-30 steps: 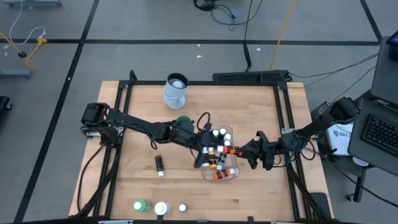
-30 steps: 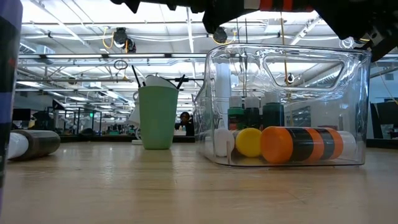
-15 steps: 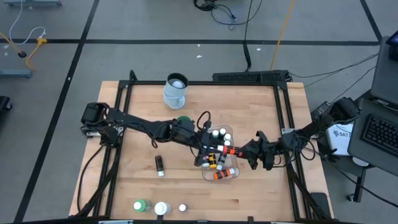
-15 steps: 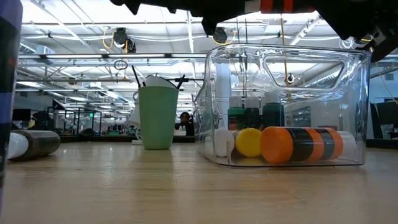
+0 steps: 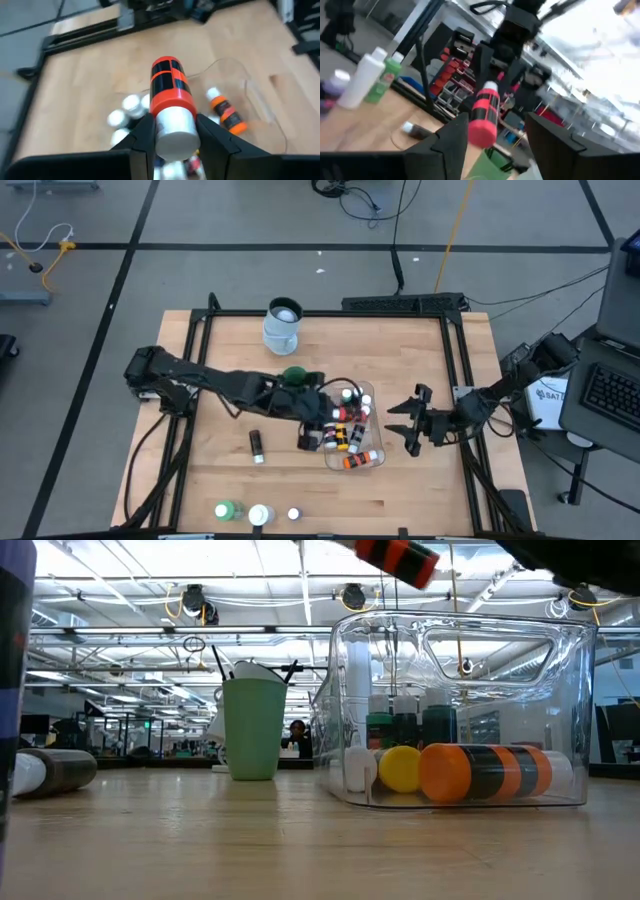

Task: Pick & Place Paint Supplies
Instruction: Put the small orange paint bottle into the transparent bin

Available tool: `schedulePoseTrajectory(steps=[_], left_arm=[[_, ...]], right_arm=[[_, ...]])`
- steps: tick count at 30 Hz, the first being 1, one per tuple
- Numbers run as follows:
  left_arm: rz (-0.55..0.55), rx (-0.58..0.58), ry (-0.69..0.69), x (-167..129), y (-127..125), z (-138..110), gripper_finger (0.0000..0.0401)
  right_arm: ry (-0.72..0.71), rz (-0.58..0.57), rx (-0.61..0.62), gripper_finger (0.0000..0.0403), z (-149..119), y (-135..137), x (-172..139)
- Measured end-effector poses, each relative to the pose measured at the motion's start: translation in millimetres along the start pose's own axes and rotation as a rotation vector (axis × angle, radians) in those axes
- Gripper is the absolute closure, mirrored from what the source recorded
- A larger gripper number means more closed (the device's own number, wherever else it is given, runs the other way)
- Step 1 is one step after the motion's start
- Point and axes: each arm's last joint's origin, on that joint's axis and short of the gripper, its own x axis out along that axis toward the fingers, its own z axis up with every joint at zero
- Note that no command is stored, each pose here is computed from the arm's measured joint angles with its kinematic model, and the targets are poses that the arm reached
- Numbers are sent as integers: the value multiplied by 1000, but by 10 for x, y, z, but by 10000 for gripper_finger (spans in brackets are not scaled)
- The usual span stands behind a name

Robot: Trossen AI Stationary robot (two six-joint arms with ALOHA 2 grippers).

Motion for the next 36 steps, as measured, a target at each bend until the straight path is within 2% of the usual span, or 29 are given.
schedulePoseTrajectory(steps=[3,6,10,15,19,21,25,32,36], left_arm=[[6,4,95,-203,18,84,301],[16,-35,130,-293,91,127,301],[34,-80,228,-249,277,67,301],[9,-118,389,81,522,105,301],[9,-98,585,339,640,186,301],[3,-88,677,524,666,151,301],[-91,-70,752,804,715,-80,301],[-41,-85,819,1049,802,-242,298],[-33,-84,800,1123,816,-255,299]], right_arm=[[15,-10,130,210,32,30,-54],[25,31,274,210,12,90,-123],[41,66,349,216,-24,137,-185],[51,73,350,227,-39,146,-193],[64,82,340,233,-51,157,-193],[76,90,331,234,-62,168,-195],[98,101,313,234,-86,185,-203],[114,113,300,234,-102,199,-206],[112,112,299,234,-100,197,-205]])
